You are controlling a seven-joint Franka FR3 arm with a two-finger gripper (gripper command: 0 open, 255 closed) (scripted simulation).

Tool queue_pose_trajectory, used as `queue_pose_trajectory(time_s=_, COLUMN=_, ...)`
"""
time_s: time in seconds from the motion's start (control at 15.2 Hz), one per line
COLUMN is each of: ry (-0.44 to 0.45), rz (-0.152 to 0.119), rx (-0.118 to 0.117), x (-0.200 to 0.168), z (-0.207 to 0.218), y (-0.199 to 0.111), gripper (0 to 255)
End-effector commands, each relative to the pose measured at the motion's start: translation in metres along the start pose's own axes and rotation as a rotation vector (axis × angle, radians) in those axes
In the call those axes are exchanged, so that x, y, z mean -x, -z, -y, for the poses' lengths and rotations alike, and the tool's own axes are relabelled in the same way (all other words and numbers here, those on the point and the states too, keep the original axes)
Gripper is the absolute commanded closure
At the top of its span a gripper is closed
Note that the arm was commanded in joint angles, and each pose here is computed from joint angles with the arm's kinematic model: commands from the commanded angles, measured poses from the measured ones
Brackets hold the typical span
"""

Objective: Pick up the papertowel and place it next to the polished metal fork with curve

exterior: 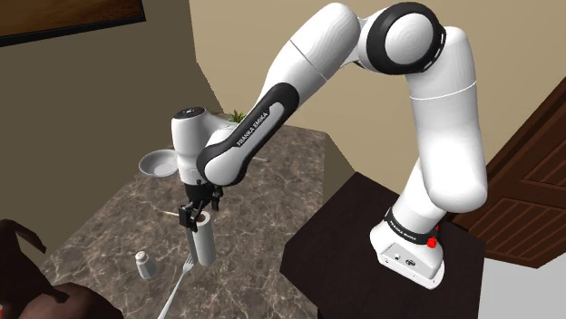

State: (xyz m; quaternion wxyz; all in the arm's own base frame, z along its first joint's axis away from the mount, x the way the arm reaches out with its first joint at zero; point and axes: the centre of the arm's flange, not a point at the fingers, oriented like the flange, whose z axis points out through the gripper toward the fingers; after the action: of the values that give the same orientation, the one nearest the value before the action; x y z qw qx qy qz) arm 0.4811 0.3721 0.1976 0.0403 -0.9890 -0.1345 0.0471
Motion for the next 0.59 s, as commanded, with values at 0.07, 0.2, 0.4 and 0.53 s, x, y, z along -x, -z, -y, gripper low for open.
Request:
queue_pose_trajectory(time_s=0.07, ry=0.002, rz=0.000, rx=-0.001, x=-0.001, z=0.000, y=-0.015, gripper=0)
queue_pose_trajectory(time_s=0.2, ry=0.002, rz=0.000, rx=-0.001, x=-0.001, z=0.000, y=-0.024, gripper=0)
queue_pose_trajectory(time_s=0.4, ry=0.002, rz=0.000, rx=-0.001, x=-0.001, z=0.000, y=-0.024, gripper=0)
queue_pose_trajectory(time_s=0.53, ry=0.002, rz=0.000, rx=-0.001, x=-0.001, z=0.000, y=-0.024, gripper=0)
